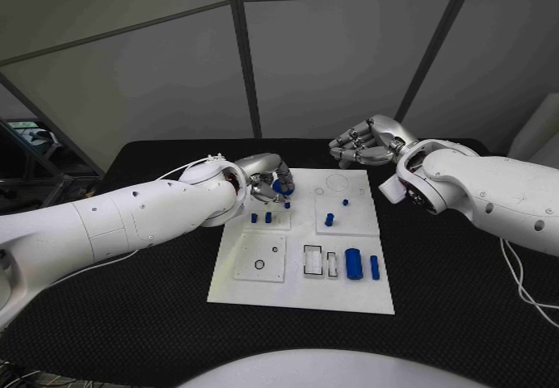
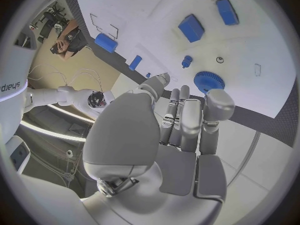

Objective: Assemble the parts on the task board

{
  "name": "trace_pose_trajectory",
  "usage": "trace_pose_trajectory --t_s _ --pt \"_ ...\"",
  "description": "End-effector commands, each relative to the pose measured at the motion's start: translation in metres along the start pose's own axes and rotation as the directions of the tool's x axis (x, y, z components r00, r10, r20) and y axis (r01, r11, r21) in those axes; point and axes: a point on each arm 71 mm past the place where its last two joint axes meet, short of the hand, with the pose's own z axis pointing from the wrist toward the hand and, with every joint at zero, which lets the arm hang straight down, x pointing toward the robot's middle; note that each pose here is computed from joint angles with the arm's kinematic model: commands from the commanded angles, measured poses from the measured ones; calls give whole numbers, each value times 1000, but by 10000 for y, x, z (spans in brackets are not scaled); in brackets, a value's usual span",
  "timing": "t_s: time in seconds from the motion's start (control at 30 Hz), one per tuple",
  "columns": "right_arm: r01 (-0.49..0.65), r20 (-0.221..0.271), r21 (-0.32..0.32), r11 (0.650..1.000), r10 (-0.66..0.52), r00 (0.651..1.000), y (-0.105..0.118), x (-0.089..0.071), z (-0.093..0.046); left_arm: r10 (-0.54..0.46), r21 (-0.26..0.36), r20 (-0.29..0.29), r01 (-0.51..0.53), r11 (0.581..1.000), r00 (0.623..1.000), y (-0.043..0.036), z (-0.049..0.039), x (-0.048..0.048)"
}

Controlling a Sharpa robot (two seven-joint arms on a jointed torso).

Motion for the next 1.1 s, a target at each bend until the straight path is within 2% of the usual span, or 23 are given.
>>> trace_pose_trajectory --t_s 0.03,0.33,1.1 --pt "0 -4 -13 1000 0 1000 23 6 6 103 8 -34 -103 995 994 -16 28 27" --pt "0 -4 -13 1000 0 1000 26 11 7 140 -18 -75 -142 990 987 -13 95 74" --pt "-1 -9 -17 1000 1 1000 40 32 19 147 -52 -145 -156 986 978 -3 176 172"
